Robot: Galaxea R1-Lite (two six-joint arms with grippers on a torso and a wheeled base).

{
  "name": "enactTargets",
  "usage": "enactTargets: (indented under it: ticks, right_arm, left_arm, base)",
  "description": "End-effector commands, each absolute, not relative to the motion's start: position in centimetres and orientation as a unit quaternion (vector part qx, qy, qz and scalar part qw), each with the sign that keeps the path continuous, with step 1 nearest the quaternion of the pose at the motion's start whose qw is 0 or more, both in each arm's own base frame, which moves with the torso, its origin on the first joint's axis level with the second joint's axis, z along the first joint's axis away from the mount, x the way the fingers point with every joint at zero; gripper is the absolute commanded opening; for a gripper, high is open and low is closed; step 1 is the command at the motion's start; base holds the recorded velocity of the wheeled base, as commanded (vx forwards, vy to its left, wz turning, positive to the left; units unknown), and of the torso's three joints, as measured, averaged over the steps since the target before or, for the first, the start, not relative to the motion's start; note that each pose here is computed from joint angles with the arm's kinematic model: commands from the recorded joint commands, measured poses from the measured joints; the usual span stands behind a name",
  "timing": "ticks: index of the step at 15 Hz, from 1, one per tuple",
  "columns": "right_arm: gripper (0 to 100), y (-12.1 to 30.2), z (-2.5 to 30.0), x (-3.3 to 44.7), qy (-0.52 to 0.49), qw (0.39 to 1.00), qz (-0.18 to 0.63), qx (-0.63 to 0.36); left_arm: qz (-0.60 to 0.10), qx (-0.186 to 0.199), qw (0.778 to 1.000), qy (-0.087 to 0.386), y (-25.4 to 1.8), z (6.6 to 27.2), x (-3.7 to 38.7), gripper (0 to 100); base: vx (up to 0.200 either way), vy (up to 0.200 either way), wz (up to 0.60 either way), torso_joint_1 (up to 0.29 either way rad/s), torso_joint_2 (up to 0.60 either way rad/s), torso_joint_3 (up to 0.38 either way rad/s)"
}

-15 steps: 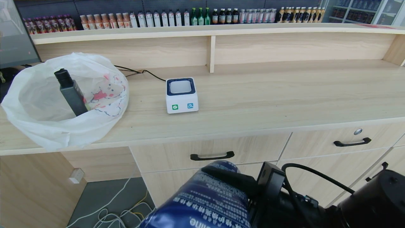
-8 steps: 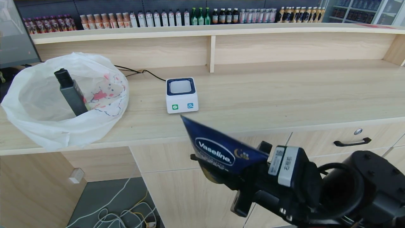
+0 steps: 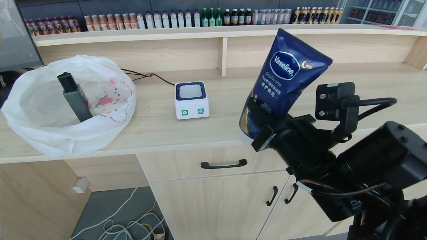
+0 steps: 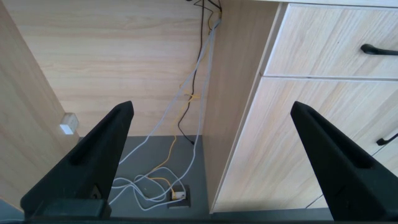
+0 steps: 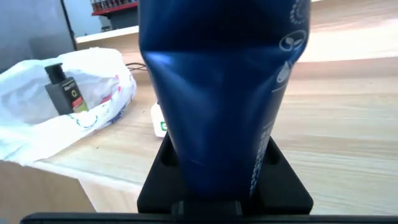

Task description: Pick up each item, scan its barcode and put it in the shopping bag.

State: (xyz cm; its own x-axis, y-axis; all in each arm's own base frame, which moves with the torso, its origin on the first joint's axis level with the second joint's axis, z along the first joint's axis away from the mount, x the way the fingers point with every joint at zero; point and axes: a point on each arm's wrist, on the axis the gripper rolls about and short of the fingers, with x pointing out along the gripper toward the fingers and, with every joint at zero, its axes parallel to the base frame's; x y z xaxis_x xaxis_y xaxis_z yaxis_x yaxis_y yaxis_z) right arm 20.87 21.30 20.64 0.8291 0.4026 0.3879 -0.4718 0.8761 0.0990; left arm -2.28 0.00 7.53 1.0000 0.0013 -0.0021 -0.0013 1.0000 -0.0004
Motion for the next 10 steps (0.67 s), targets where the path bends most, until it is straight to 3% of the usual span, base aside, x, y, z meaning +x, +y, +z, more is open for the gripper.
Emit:
enactTargets:
  ticks: [1,4,10]
  right_arm:
    - [0,18.0,21.2,22.9,-0.192,0.962,0.167,0.095]
    - [0,14.4,21.5,25.3,-0.201,0.968,0.101,0.11]
    - [0,15.3,22.2,26.6,-0.221,0.964,0.101,0.111]
  left_arm:
    - [0.001,0.0,1.0,0.001,0.0,7.5,-2.3,100]
    - [0.001,0.0,1.0,0.001,0.0,7.5,-2.3,100]
    - [0.0,0.0,1.0,0.001,0.0,7.5,-2.3,100]
  base:
    - [0.0,0.0,0.0,0.0,0.0,0.0]
    - [0.0,0.0,0.0,0.0,0.0,0.0]
    - [0.0,0.0,0.0,0.0,0.0,0.0]
